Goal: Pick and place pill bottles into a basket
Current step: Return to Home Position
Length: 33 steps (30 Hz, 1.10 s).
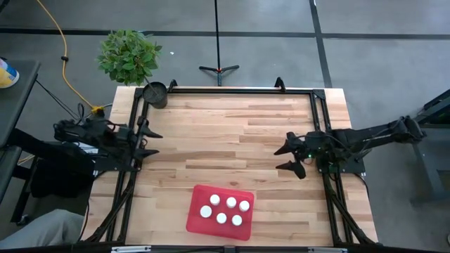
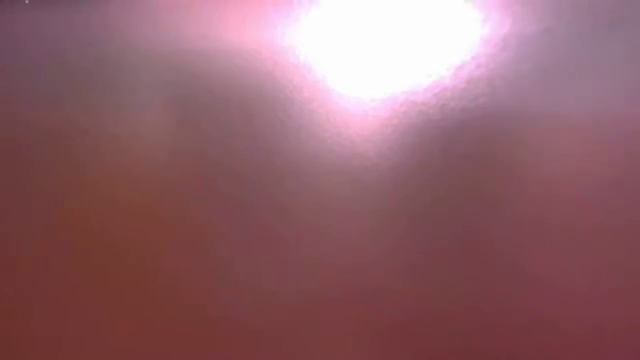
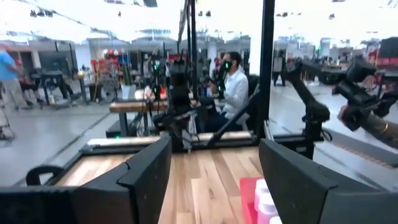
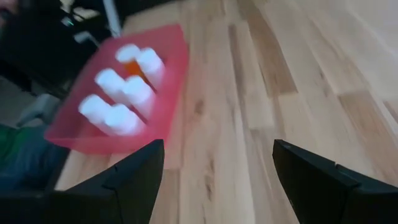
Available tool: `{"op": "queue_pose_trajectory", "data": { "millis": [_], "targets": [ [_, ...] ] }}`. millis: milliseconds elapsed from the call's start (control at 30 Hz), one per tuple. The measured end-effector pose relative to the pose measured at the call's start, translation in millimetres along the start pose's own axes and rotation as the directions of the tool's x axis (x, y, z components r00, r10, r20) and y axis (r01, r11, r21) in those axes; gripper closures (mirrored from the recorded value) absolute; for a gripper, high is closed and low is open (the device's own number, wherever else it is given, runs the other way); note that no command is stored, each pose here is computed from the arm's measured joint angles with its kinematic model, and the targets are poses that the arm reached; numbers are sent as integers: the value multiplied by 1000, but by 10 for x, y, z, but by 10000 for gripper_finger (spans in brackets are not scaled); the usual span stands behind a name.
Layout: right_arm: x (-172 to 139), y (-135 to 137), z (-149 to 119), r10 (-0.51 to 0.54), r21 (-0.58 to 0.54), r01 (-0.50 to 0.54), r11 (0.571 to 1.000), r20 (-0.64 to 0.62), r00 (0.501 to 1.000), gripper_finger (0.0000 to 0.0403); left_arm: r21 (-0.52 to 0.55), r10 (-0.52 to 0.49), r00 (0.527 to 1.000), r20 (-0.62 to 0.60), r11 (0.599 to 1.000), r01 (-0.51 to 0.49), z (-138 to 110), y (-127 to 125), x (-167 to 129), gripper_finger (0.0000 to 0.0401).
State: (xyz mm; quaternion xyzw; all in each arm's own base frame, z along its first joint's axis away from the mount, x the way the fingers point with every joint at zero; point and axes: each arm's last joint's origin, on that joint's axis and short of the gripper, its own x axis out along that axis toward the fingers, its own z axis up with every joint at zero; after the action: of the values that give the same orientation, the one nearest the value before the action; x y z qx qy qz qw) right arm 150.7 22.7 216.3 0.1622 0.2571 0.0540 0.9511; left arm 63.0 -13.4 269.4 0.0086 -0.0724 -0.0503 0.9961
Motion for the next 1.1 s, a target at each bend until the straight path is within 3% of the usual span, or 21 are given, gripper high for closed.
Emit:
{"op": "queue_pose_trajectory", "data": {
  "millis": [233, 500, 667, 933, 1100],
  "targets": [
    [-141, 154, 75, 116, -74, -107, 992, 130, 985, 112, 21, 27, 1000, -11, 999, -26, -85, 13, -52, 126],
    [-400, 277, 82, 192, -184, -149, 972, 250, 949, 112, 5, 60, 998, -27, 998, -60, -99, 23, -55, 126],
    [-547, 331, 68, 245, -242, -174, 955, 304, 921, 112, -13, -17, 1000, -12, 1000, 17, -110, -2, -44, 126],
    [-649, 375, 43, 255, -261, -168, 951, 347, 902, 112, 19, -48, 997, 64, 999, 47, -516, -65, 120, 126],
    [-656, 406, 24, 280, -290, -184, 939, 334, 900, 112, 4, -75, 997, 30, 997, 75, -637, -83, 141, 126]
  ]
}}
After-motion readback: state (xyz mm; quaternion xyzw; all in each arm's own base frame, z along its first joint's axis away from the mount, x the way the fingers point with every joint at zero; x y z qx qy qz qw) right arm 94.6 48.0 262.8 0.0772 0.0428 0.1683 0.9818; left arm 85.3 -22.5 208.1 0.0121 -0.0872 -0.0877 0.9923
